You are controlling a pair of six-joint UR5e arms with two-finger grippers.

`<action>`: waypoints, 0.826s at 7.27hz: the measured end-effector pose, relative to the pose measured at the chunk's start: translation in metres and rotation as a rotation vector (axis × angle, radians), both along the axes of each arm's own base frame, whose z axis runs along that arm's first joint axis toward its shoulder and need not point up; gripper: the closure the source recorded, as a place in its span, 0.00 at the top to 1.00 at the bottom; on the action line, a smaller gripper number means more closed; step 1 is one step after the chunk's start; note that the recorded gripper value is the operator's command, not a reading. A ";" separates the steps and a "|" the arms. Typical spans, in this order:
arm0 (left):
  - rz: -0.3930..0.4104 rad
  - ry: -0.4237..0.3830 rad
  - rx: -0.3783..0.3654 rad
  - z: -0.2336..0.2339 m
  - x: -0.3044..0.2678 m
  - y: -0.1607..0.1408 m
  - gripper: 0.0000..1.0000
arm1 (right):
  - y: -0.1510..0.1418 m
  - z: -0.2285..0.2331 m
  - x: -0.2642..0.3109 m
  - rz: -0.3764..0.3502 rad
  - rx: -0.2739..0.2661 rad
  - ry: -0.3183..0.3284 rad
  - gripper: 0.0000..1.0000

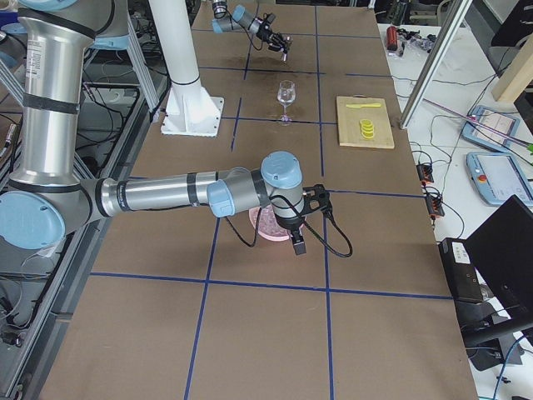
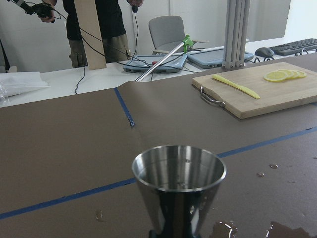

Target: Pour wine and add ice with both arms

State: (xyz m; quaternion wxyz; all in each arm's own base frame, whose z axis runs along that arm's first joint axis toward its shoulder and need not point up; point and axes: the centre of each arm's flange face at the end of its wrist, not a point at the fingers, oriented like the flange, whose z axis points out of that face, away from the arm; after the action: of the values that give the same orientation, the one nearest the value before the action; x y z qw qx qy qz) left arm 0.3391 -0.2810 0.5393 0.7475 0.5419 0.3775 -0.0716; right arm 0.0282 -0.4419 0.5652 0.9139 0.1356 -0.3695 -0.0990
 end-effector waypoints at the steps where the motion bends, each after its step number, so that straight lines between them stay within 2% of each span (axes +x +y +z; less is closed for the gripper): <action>1: -0.014 0.013 0.002 0.006 0.007 0.004 0.00 | 0.000 0.000 0.000 0.000 0.000 0.000 1.00; 6: -0.044 0.060 -0.010 0.018 0.032 0.012 0.00 | -0.002 0.000 0.000 0.000 0.001 0.000 1.00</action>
State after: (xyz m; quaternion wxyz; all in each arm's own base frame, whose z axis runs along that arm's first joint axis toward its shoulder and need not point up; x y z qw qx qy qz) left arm 0.3714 -0.2693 0.5572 0.7368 0.5439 0.3872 -0.1062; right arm 0.0281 -0.4436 0.5650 0.9139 0.1360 -0.3695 -0.0990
